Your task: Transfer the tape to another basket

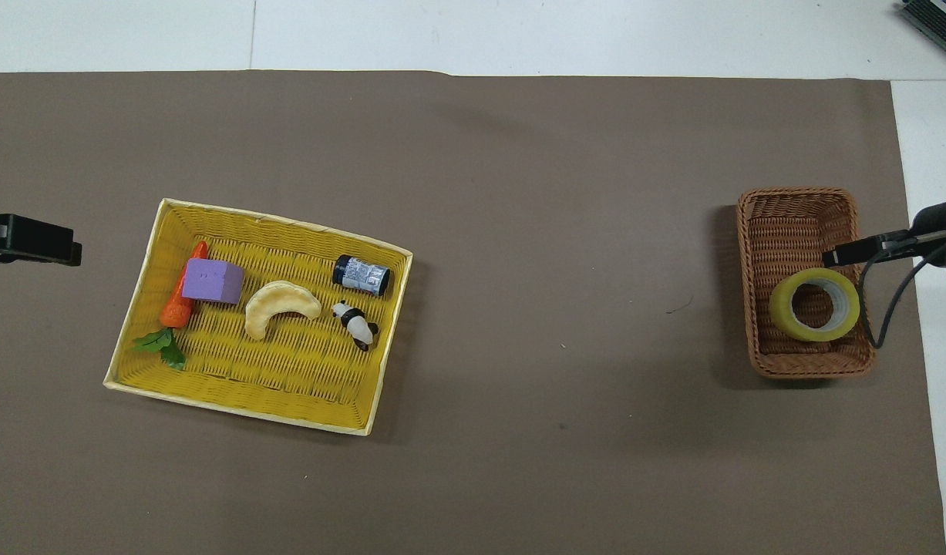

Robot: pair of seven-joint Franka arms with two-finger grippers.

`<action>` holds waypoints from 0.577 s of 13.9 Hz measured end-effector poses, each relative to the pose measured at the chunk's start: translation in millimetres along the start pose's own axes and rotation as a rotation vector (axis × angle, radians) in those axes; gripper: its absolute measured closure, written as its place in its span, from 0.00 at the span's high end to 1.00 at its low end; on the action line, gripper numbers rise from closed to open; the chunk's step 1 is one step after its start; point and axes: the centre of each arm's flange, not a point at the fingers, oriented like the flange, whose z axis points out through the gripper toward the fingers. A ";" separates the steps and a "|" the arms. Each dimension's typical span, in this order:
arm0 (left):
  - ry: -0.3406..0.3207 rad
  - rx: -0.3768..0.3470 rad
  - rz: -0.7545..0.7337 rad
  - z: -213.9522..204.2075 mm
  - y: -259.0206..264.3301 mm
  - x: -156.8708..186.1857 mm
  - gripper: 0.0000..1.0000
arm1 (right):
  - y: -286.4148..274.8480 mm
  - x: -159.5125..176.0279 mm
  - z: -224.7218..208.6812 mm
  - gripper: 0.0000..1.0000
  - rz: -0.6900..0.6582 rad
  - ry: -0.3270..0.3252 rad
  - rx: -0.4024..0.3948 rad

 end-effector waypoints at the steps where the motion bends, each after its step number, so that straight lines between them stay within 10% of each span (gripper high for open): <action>1: 0.000 -0.001 -0.001 0.0 -0.3 0.0 1.00 | -12.4 2.4 -9.9 1.00 0.015 0.001 -0.033; 8: -0.024 -0.010 -0.001 0.5 -0.1 -4.0 1.00 | -140.6 4.5 -35.4 1.00 0.224 -0.056 -0.105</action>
